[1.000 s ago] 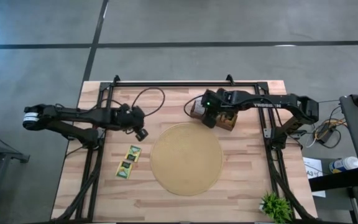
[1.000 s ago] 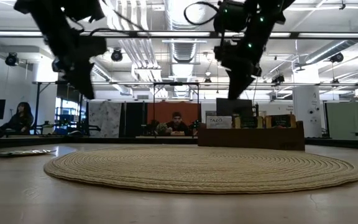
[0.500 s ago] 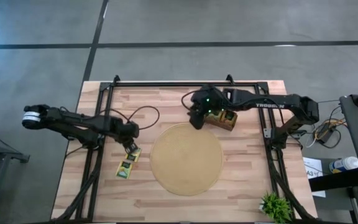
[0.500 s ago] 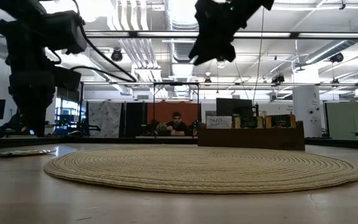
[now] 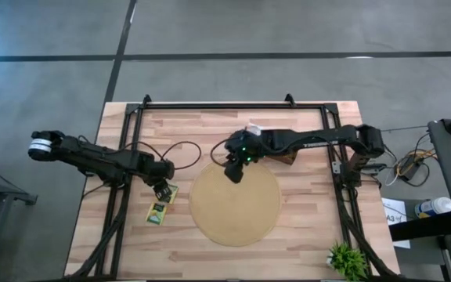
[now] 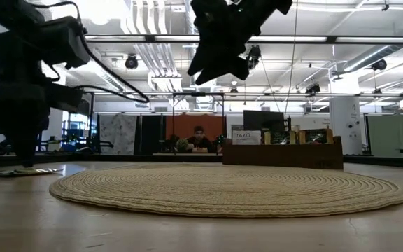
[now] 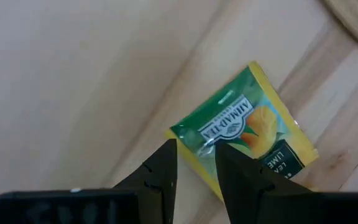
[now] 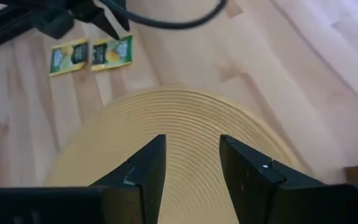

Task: Pick & Place Tea
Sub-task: Put the lemon tea bag into the middle section of the wooden organizer

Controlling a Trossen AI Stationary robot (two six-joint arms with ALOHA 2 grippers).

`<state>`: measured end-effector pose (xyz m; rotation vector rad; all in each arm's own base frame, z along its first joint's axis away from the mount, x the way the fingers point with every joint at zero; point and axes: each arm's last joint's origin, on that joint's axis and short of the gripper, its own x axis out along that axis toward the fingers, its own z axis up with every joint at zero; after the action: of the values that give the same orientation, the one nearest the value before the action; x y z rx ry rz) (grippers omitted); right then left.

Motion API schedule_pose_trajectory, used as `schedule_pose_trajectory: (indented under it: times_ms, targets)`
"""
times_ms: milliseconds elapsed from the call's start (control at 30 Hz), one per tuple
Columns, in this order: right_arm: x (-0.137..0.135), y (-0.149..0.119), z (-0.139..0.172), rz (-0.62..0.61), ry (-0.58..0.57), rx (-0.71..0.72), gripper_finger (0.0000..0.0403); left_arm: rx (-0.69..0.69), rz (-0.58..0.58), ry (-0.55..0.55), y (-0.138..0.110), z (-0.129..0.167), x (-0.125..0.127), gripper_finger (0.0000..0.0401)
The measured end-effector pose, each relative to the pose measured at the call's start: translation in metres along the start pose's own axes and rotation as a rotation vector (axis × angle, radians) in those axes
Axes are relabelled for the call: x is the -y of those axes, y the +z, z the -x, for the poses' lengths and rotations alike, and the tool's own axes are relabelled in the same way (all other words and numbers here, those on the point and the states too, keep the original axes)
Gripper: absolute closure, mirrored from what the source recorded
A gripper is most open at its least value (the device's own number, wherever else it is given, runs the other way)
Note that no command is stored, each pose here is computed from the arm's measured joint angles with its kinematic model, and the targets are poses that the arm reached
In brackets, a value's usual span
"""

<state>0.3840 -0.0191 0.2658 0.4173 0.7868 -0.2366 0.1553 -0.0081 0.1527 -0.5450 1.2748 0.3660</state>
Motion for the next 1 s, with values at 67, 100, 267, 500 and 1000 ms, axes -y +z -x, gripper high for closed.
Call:
schedule_pose_trajectory:
  times_ms: [67, 100, 267, 500, 1000]
  targets:
    - [-0.007, 0.000, -0.004, -0.004, 0.009, -0.004, 0.0257, 0.009, 0.000, -0.030, -0.002, -0.006, 0.000, 0.0298]
    - [-0.010, 0.001, -0.006, -0.004, 0.015, -0.003, 0.0257, 0.021, 0.011, -0.044, -0.003, -0.008, 0.000, 0.0298]
    - [-0.023, 0.006, -0.017, 0.002, 0.028, 0.005, 0.0257, 0.060, 0.092, -0.066, -0.004, -0.016, -0.002, 0.0298]
    - [-0.028, 0.015, -0.038, -0.031, 0.040, 0.034, 0.0257, 0.167, 0.279, -0.039, -0.005, -0.025, -0.006, 0.0298]
    - [-0.012, -0.001, -0.120, -0.312, 0.062, -0.137, 0.0257, 0.492, 0.848, -0.214, -0.002, -0.043, -0.014, 0.0298]
